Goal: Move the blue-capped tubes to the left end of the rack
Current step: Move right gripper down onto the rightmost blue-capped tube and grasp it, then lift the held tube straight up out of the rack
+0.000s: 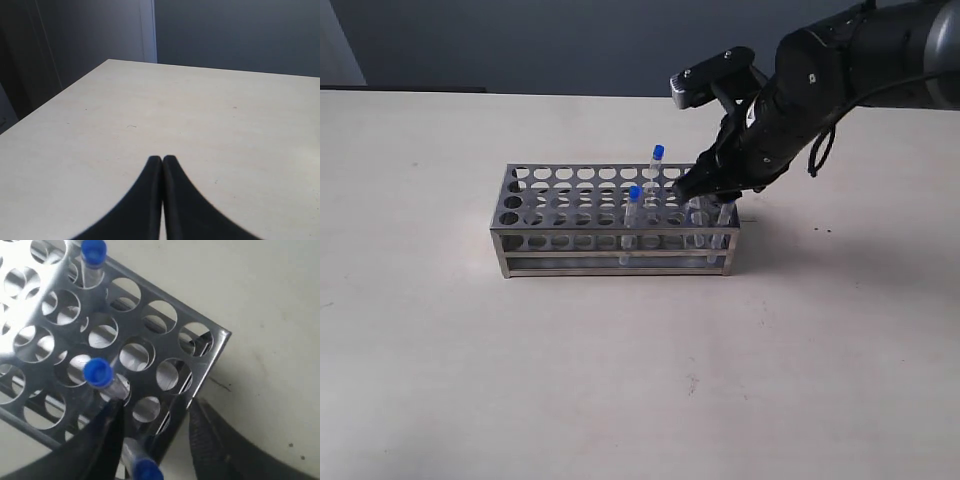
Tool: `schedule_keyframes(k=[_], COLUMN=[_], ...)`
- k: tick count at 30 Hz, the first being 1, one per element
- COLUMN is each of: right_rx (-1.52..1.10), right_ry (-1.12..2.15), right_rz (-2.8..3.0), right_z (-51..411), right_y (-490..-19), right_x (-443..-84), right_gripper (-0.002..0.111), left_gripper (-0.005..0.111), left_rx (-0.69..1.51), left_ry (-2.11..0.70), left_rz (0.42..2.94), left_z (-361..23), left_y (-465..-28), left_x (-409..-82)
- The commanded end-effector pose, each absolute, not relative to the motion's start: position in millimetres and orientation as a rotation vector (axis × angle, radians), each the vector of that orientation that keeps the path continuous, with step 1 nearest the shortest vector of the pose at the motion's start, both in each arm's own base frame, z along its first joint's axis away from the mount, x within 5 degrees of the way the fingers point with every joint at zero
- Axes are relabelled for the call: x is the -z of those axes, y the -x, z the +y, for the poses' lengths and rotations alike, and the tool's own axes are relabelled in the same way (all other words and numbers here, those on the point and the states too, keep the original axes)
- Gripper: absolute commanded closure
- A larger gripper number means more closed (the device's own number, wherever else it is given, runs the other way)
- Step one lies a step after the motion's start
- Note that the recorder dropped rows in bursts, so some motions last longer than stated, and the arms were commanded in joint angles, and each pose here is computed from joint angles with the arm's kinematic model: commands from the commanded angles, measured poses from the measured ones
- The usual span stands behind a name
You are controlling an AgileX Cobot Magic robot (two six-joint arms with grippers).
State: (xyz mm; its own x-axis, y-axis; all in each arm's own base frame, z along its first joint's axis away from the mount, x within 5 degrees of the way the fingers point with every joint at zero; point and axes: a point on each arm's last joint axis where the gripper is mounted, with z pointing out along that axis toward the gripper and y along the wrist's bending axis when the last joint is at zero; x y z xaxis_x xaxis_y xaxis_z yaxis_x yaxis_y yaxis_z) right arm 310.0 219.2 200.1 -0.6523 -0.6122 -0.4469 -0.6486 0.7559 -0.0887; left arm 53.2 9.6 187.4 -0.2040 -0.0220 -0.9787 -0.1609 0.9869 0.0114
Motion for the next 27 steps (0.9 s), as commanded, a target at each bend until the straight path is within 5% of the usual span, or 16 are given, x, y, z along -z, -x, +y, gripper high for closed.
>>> schedule_keyframes(k=[1,5,27], right_rx=[-0.108,-0.101,-0.166], right_ry=[0.958,0.964,0.887], right_rz=[2.503,2.509,2.330], right_z=[222.6,222.3,213.6], right_y=[-312.5,-312.5,-300.0], right_x=[-193.1,-191.5,-257.3], right_gripper=[0.076,0.108,0.109], left_gripper=[0.106,0.106,0.106], left_rx=[-0.117,-0.117,-0.117], left_ry=[0.136,0.136,0.136], left_rz=[1.771,1.771,1.771], left_z=[9.3,9.3,9.3], left_y=[-53.8,-53.8,-53.8], left_x=[-186.9,-186.9,-186.9])
